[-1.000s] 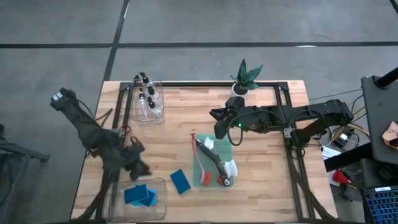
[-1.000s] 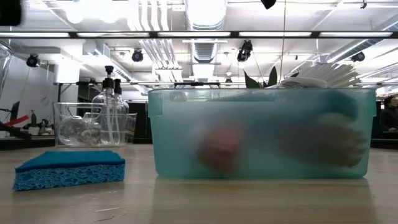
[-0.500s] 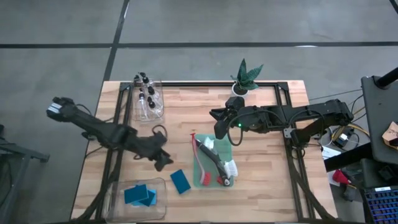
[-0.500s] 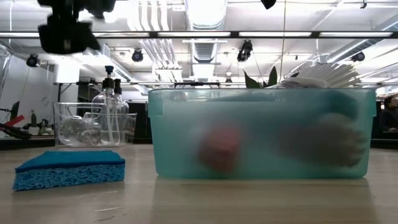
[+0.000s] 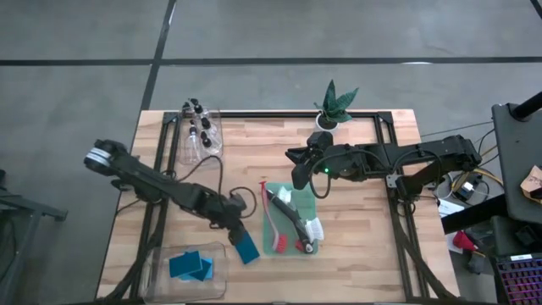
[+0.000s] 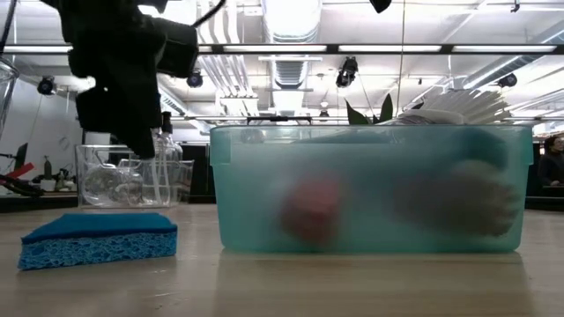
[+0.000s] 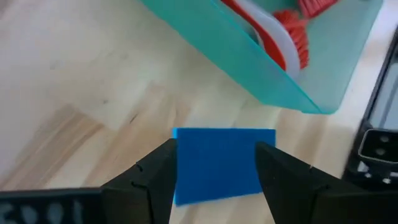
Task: Pick & Place Kitchen Sink Supplies
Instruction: Put the blue sponge into the bottom transparent bin
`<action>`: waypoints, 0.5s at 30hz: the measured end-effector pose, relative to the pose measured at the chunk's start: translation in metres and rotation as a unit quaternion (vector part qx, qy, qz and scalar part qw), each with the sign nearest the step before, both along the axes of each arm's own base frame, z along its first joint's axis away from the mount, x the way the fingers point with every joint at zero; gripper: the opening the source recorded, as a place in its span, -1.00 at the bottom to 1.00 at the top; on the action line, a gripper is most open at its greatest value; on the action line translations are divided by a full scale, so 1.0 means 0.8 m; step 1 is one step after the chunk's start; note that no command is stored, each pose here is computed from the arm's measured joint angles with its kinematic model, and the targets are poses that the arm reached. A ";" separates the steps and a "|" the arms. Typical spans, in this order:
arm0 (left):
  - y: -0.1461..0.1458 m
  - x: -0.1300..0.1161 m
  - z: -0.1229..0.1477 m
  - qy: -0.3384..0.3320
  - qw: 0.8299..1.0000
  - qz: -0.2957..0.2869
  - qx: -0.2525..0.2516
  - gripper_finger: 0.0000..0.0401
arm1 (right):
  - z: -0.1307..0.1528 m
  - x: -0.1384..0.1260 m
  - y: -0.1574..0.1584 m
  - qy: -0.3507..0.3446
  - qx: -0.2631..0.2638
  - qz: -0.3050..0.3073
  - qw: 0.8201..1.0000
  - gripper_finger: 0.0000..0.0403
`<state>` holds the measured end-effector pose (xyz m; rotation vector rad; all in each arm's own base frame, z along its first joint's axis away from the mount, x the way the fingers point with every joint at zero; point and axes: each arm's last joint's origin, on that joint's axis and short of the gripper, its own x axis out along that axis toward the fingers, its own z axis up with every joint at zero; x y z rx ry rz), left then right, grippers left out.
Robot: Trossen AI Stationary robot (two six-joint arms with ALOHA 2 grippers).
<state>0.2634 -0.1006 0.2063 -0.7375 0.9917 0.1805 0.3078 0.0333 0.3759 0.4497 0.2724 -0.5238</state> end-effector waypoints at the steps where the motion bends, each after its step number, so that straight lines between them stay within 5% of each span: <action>1: -0.002 0.004 -0.004 -0.001 1.000 -0.006 0.002 0.02 | 0.000 0.000 0.000 0.000 0.000 0.000 1.000 -0.72; 15: -0.009 0.021 -0.067 0.083 0.994 -0.060 0.022 0.02 | 0.000 0.000 0.000 0.001 0.000 0.000 1.000 -0.72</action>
